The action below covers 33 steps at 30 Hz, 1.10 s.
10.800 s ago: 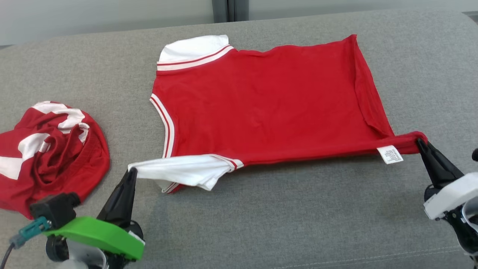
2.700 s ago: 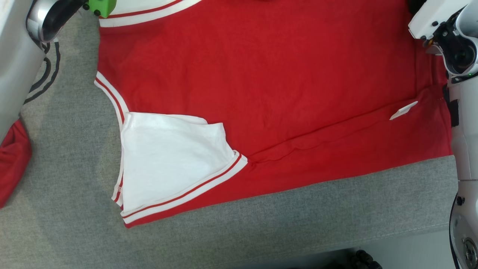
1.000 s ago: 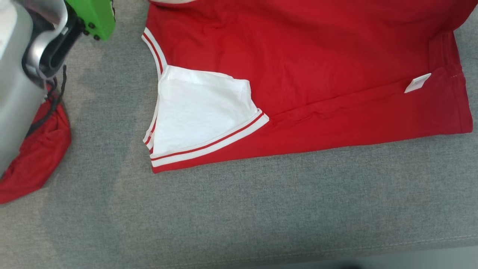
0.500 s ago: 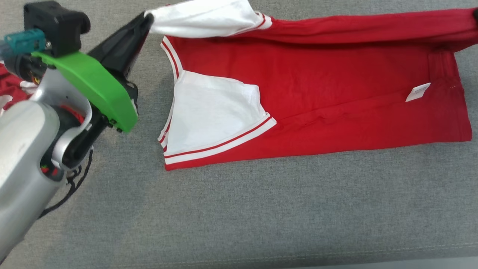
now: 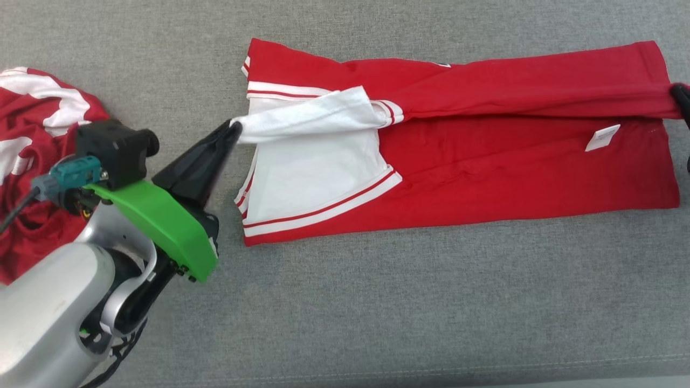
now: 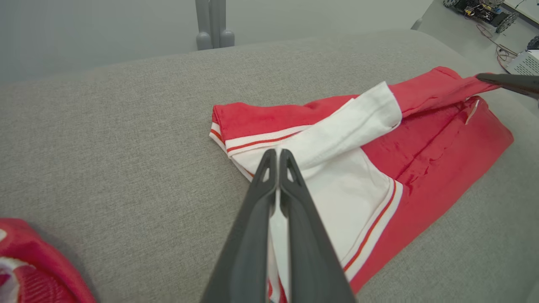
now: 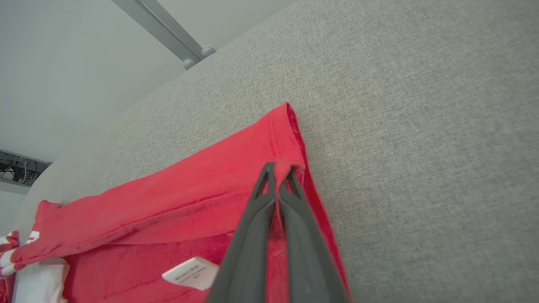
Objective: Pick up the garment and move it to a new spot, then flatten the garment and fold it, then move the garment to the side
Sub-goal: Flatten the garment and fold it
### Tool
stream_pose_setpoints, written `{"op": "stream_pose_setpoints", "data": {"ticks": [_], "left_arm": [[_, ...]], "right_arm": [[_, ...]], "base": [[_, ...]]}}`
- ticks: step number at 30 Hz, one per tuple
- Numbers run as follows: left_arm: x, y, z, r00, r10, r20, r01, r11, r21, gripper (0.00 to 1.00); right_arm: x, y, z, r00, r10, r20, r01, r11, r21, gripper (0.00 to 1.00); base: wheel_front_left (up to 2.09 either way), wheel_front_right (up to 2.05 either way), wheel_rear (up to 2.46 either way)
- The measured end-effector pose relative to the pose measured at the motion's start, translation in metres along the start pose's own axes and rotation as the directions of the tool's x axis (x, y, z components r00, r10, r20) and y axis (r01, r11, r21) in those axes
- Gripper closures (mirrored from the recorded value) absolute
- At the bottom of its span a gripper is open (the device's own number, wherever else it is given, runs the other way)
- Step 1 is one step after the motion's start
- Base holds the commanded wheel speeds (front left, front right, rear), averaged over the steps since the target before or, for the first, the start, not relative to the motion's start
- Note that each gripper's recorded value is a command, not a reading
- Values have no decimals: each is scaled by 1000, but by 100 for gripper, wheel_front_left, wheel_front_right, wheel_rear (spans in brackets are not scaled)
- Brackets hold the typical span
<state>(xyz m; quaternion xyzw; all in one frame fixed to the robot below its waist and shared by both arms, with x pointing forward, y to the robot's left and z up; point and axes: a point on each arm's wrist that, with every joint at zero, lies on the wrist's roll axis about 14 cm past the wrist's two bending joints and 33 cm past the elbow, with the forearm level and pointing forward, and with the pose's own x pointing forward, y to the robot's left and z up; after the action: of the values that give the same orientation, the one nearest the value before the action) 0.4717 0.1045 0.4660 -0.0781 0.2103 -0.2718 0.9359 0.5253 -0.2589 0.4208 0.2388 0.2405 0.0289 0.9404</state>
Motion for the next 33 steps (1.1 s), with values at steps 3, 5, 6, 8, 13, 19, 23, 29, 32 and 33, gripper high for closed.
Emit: {"op": "stream_pose_setpoints", "data": {"ticks": [3,5,6,8,13,19,23,29,32,33], "left_arm": [[-5,-3,-11,1000,6,-22,-6,1000,-18,100],[-8,-6,-21,999,5,-41,-7,999,-41,100],[-11,-7,-27,999,5,-54,-8,999,-52,100],[-13,-8,-35,997,8,-71,-12,998,-59,100],[-14,-4,-50,994,28,-107,-34,998,-55,100],[-10,-5,-57,995,47,-90,-53,997,-64,0],[-10,-7,-59,995,76,-59,-80,994,-70,0],[-20,-9,-54,991,135,15,-133,988,-77,0],[-29,-10,-52,983,175,59,-170,982,-82,0],[-33,-11,-53,980,186,70,-179,980,-88,0]], "right_arm": [[-5,-2,-7,1000,-5,-12,5,1000,5,100],[-8,-3,-13,1000,-9,-26,10,1000,8,100],[-10,-5,-15,999,-13,-31,13,1000,8,100],[-11,-7,-18,999,-20,-39,21,1000,3,100],[-9,-6,-30,997,-22,-68,23,1000,9,64],[-9,-3,-30,999,-19,-41,19,1000,11,0],[-15,7,-30,1000,4,-21,-4,1000,-6,0],[-40,12,-25,999,19,30,-16,994,-111,0],[-53,21,-28,997,50,55,-41,986,-160,0],[-57,25,-31,996,63,57,-53,986,-160,0]], "base": [[0,0,0],[0,0,0],[0,0,0],[0,0,0],[0,0,0],[0,0,0],[0,0,0],[0,0,0],[0,0,0],[0,0,0]]}}
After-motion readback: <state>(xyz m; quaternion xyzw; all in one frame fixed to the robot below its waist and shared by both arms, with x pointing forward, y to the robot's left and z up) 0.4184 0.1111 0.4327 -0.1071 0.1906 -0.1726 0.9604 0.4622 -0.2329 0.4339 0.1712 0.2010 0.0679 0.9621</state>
